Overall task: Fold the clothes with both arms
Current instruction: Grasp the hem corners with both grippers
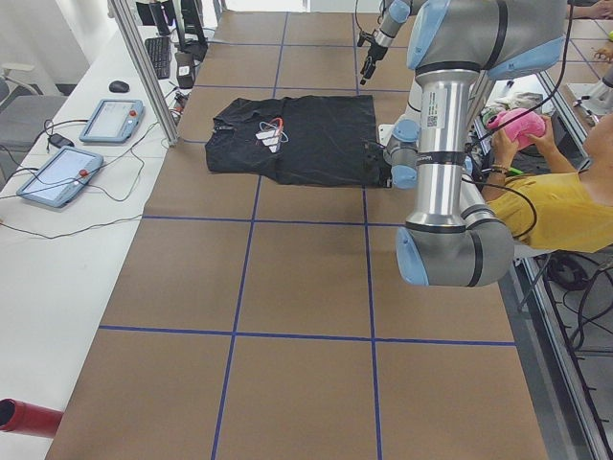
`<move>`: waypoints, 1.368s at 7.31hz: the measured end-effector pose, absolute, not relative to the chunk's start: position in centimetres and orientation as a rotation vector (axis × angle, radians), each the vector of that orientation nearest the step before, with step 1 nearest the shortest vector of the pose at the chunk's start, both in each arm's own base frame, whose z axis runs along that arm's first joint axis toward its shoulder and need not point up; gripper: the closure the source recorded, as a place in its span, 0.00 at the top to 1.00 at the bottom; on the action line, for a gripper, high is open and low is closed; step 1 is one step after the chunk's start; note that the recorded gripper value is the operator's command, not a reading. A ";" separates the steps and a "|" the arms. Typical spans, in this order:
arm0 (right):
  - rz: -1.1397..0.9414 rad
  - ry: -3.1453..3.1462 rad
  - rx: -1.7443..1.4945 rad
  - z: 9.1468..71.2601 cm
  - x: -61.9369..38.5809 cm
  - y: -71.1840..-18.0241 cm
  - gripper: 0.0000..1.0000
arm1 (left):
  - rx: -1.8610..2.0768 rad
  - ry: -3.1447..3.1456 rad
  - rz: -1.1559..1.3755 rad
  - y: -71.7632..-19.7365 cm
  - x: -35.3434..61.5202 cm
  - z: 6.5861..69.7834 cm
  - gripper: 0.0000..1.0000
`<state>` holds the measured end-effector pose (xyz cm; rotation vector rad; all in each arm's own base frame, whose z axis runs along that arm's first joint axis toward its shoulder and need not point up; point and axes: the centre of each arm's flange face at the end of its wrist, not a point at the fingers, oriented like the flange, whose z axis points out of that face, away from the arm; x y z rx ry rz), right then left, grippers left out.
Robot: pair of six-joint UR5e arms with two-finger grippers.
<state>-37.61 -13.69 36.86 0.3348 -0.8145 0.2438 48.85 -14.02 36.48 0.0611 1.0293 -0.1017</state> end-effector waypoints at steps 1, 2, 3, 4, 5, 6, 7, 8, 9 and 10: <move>0.248 -0.814 0.330 37.2 -38.0 -13.3 0.95 | 0.062 1.030 -0.102 -14.0 48.8 36.5 0.00; 0.255 -0.820 0.324 37.4 -38.4 -12.5 0.88 | 0.062 1.029 -0.101 -14.0 48.8 36.5 0.00; 0.266 -0.833 0.325 37.5 -38.9 -11.3 0.81 | 0.069 1.029 -0.103 -14.0 48.9 36.5 0.00; 0.278 -0.843 0.328 37.8 -39.4 -10.1 0.74 | 0.081 1.029 -0.107 -14.0 48.9 36.5 0.00; 0.285 -0.841 0.336 38.6 -40.0 -9.1 0.72 | 0.088 1.029 -0.110 -13.9 48.9 36.5 0.00; 0.286 -0.828 0.346 39.6 -40.5 -8.6 0.71 | 0.093 1.029 -0.111 -13.9 48.9 36.5 0.00; 0.281 -0.809 0.355 40.7 -40.8 -8.4 0.69 | 0.098 1.029 -0.112 -13.8 48.9 36.5 0.00; 0.275 -0.795 0.362 41.5 -40.9 -8.3 0.68 | 0.100 1.029 -0.112 -13.8 49.0 36.5 0.00; 0.267 -0.785 0.368 42.0 -41.0 -8.3 0.68 | 0.103 1.029 -0.113 -13.8 48.9 36.5 0.00; 0.254 -0.775 0.374 42.4 -41.1 -8.3 0.67 | 0.105 1.029 -0.115 -13.8 48.9 36.5 0.00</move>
